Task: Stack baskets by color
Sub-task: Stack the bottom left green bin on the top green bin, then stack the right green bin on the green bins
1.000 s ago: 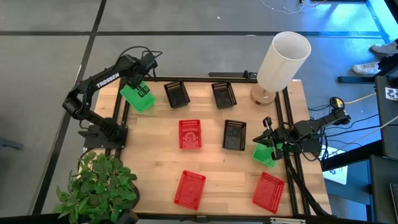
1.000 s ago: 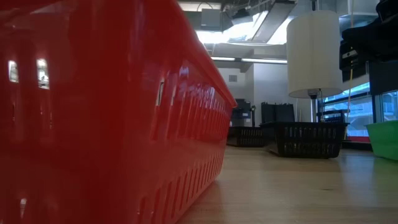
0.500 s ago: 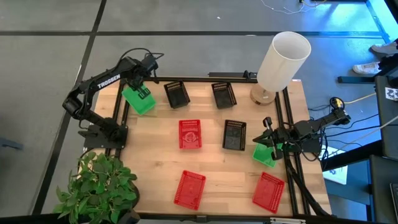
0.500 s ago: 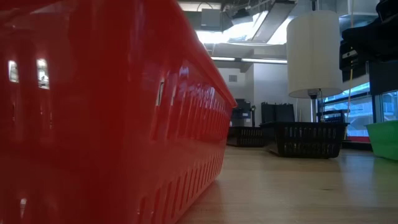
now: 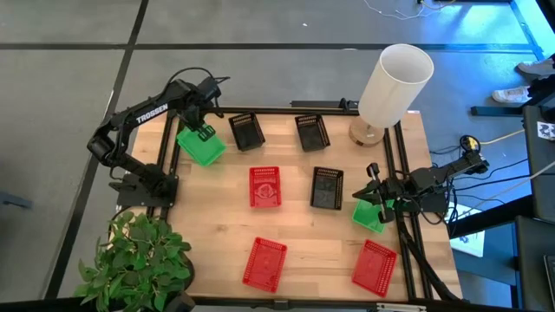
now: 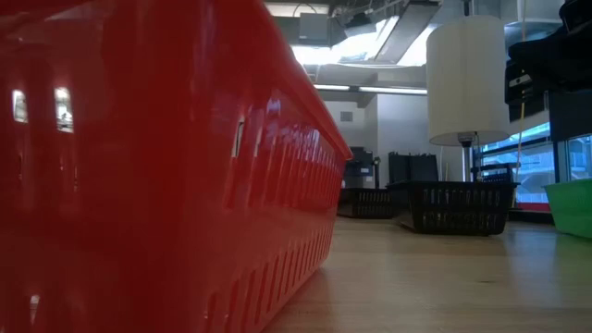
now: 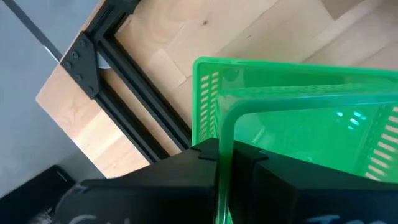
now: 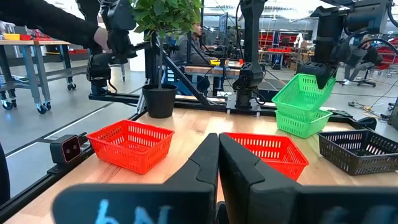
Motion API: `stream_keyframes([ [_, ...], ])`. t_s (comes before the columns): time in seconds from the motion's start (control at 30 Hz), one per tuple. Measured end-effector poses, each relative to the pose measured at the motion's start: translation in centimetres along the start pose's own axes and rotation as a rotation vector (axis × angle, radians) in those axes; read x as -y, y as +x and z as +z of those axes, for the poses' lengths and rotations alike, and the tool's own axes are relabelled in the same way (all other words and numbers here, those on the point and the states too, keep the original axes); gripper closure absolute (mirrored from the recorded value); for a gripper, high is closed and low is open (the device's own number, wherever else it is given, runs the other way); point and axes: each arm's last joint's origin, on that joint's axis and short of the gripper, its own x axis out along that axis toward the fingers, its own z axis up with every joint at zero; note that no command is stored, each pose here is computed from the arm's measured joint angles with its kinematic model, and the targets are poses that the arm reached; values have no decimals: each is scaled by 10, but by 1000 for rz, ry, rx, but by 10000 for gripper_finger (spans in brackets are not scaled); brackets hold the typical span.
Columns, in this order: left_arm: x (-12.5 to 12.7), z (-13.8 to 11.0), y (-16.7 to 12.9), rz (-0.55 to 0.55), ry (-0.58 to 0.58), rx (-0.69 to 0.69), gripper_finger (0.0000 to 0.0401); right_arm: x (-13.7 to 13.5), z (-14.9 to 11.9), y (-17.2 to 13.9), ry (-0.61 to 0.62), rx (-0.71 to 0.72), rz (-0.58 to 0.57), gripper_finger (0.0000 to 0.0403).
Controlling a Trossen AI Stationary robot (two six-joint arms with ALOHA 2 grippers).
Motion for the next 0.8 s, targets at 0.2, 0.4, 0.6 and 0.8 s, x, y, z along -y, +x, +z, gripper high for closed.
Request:
stream_keyframes([
  [0.2, 0, 0, 0, 0, -2, 0, 385, 0, 0, 0, 0, 0, 0, 389],
  [0.4, 2, 3, 8, 0, 10, -38, 345, 0, 0, 0, 0, 0, 0, 389],
  [0.6, 5, 8, 15, 6, 40, -67, 321, 0, 0, 0, 0, 0, 0, 389],
  [0.8, 4, 9, 5, 72, 19, -26, 320, 0, 0, 0, 0, 0, 0, 389],
])
